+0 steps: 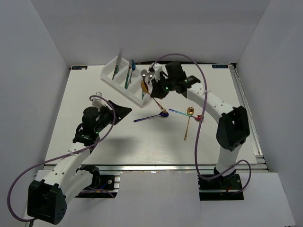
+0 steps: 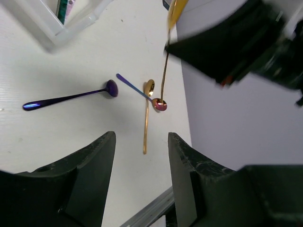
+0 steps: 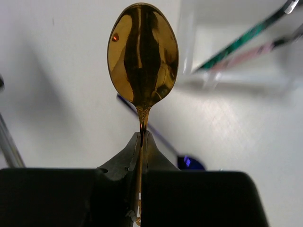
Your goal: Sort the eating utensils into containers
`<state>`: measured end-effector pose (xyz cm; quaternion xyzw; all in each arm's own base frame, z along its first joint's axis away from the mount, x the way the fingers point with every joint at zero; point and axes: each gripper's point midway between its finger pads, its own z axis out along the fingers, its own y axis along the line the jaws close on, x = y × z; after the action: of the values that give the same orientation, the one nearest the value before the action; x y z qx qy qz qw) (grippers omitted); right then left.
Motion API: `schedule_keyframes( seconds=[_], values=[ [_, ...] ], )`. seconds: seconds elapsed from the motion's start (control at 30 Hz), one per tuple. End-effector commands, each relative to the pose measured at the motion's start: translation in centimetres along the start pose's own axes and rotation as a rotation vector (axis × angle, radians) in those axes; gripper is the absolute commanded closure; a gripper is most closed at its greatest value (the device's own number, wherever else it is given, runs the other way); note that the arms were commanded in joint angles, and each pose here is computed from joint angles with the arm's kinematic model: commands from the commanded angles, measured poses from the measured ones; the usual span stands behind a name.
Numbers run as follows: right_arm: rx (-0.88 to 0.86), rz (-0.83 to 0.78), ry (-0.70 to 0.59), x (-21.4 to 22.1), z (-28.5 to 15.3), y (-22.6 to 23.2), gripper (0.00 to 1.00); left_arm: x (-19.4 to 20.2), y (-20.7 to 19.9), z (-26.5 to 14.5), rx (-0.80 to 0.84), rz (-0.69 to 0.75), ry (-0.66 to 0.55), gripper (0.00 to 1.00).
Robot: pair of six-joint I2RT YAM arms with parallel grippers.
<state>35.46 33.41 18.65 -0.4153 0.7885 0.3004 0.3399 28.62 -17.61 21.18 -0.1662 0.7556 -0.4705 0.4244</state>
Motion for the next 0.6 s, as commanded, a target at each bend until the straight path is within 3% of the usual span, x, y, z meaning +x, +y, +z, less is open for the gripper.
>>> schedule_keyframes(
  seconds=[0.0, 0.13, 0.3, 0.57],
  values=[
    [-0.019, 0.016, -0.196, -8.1, 0.3, -1.3, 1.0, -0.8, -0.6, -1.1, -0.012, 0.146, -0.025, 0.41],
    [-0.019, 0.08, -0.279, -12.0, 3.6, -4.1, 1.0, 0.1, -0.2, -2.1, 0.006, 0.206, -0.011, 0.4],
    [-0.027, 0.145, -0.511, -17.5, 4.6, -6.6, 1.0, 1.6, 0.7, -2.7, 0.017, 0.206, 0.018, 0.37],
    [0.034, 0.368, -0.636, -16.3, 7.9, -12.3, 1.0, 1.6, 1.5, -3.1, -0.015, 0.187, -0.004, 0.37]
  ],
)
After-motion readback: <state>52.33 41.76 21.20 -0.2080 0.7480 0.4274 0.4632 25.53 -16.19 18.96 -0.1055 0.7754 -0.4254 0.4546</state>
